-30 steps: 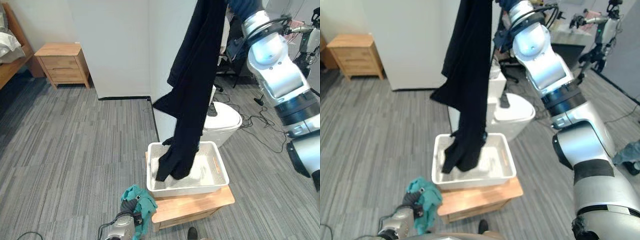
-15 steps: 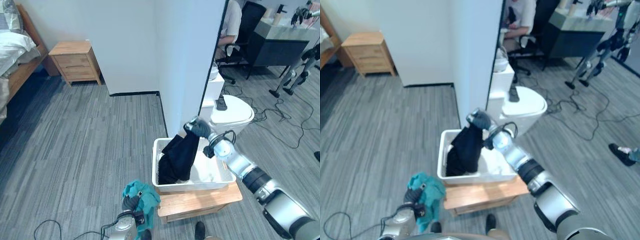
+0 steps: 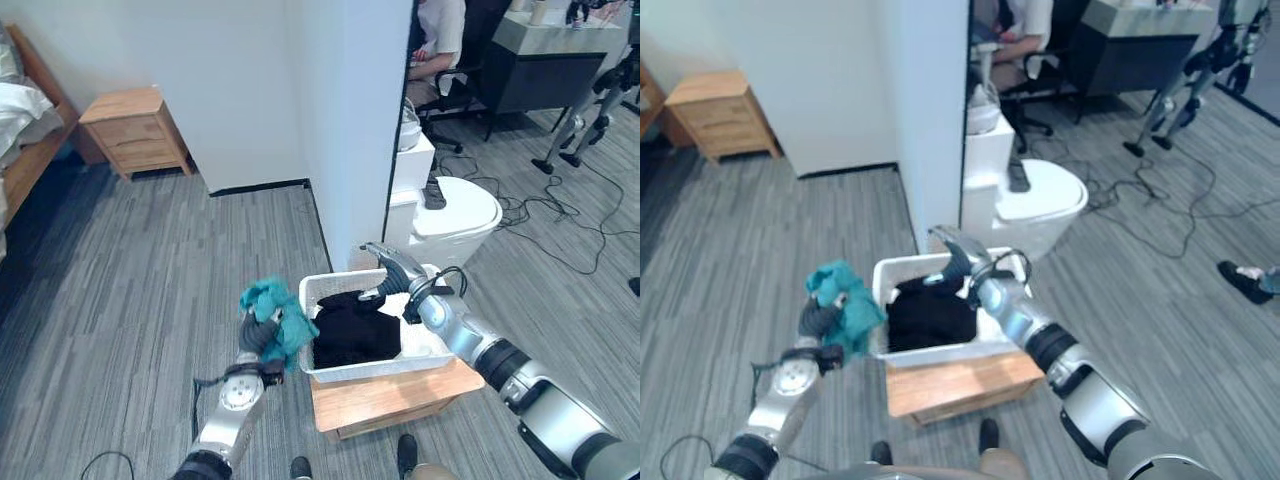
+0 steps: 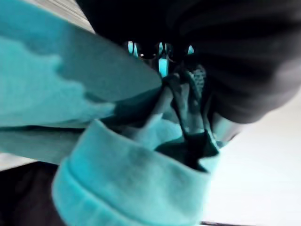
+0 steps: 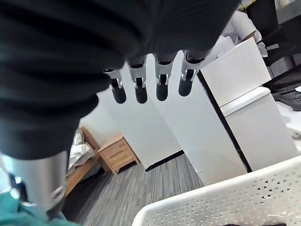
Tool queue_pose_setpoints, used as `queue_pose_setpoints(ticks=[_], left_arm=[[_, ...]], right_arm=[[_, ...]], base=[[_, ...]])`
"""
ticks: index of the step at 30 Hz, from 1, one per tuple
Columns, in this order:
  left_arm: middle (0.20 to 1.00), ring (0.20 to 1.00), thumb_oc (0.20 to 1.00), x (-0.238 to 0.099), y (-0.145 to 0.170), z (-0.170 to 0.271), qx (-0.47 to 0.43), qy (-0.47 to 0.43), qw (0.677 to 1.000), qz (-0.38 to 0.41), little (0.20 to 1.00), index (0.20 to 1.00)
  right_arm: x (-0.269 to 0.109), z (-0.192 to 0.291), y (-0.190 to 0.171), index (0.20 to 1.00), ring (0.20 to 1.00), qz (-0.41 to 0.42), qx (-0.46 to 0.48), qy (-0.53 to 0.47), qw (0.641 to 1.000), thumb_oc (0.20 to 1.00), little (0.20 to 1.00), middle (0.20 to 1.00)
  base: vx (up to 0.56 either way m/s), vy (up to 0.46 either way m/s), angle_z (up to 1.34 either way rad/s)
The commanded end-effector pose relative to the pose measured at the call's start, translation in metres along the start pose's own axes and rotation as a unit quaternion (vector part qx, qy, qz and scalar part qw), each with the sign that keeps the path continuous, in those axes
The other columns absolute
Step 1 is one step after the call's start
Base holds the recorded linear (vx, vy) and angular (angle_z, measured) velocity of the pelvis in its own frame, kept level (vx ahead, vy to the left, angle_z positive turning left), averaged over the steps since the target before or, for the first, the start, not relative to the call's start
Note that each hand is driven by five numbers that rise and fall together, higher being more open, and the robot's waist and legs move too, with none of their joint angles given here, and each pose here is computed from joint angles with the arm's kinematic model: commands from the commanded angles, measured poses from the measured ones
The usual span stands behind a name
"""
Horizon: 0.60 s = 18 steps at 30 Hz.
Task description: Tidy up the quilt and then pick up the clothes from the bed and put them into the laundry hamper.
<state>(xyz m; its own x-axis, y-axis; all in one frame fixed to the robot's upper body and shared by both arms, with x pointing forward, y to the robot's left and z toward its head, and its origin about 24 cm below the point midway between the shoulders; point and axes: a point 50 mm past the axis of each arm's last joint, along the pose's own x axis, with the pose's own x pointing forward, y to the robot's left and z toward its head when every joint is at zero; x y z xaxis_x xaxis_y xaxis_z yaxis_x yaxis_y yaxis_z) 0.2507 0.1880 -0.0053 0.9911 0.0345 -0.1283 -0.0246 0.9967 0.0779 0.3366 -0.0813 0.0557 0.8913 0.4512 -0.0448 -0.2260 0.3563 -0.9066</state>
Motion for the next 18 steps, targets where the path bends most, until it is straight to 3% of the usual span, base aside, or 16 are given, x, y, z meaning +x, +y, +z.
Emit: queue_pose_setpoints(ticks=[1,4,5,8,12,18], left_arm=[[0.2,0.2,0.2,0.025,-0.024,0.054,0.05,-0.124,0.988,-0.075,0.2,0.2],[0.2,0.2,0.2,0.027,-0.031,0.069,0.055,-0.155,0.982,-0.091,0.2,0.2],[0.2,0.2,0.2,0.03,-0.01,0.111,0.039,-0.218,0.97,-0.104,0.2,0.2],[0.2,0.2,0.2,0.026,0.016,0.099,0.062,-0.187,0.974,-0.111,0.2,0.2],[0.2,0.2,0.2,0.041,0.006,0.093,0.047,-0.167,0.98,-0.098,0.2,0.2],[0.2,0.2,0.2,0.061,-0.015,0.087,0.017,-0.133,0.988,-0.076,0.2,0.2]], right_arm=[[0.013,0.01,-0.028,1.0,1.0,-0.042,-0.026,-0.022,0.999,1.0,1.0,1.0],[0.008,0.008,-0.027,1.0,1.0,-0.04,-0.011,-0.022,0.999,1.0,1.0,1.0],[0.0,-0.001,-0.037,1.0,1.0,-0.05,0.003,-0.018,0.999,1.0,1.0,1.0],[-0.02,-0.011,-0.041,1.0,1.0,-0.055,0.019,-0.017,0.998,1.0,1.0,1.0],[-0.026,0.0,-0.026,1.0,1.0,-0.026,0.037,-0.046,0.998,1.0,1.0,1.0],[-0.023,0.016,-0.033,1.0,1.0,-0.03,0.031,-0.083,0.996,1.0,1.0,1.0]], base=[[0.01,-0.009,-0.12],[0.01,-0.004,-0.19],[0.01,0.014,-0.25],[0.01,0.007,-0.18],[0.02,-0.002,-0.3],[-0.02,0.01,-0.3]])
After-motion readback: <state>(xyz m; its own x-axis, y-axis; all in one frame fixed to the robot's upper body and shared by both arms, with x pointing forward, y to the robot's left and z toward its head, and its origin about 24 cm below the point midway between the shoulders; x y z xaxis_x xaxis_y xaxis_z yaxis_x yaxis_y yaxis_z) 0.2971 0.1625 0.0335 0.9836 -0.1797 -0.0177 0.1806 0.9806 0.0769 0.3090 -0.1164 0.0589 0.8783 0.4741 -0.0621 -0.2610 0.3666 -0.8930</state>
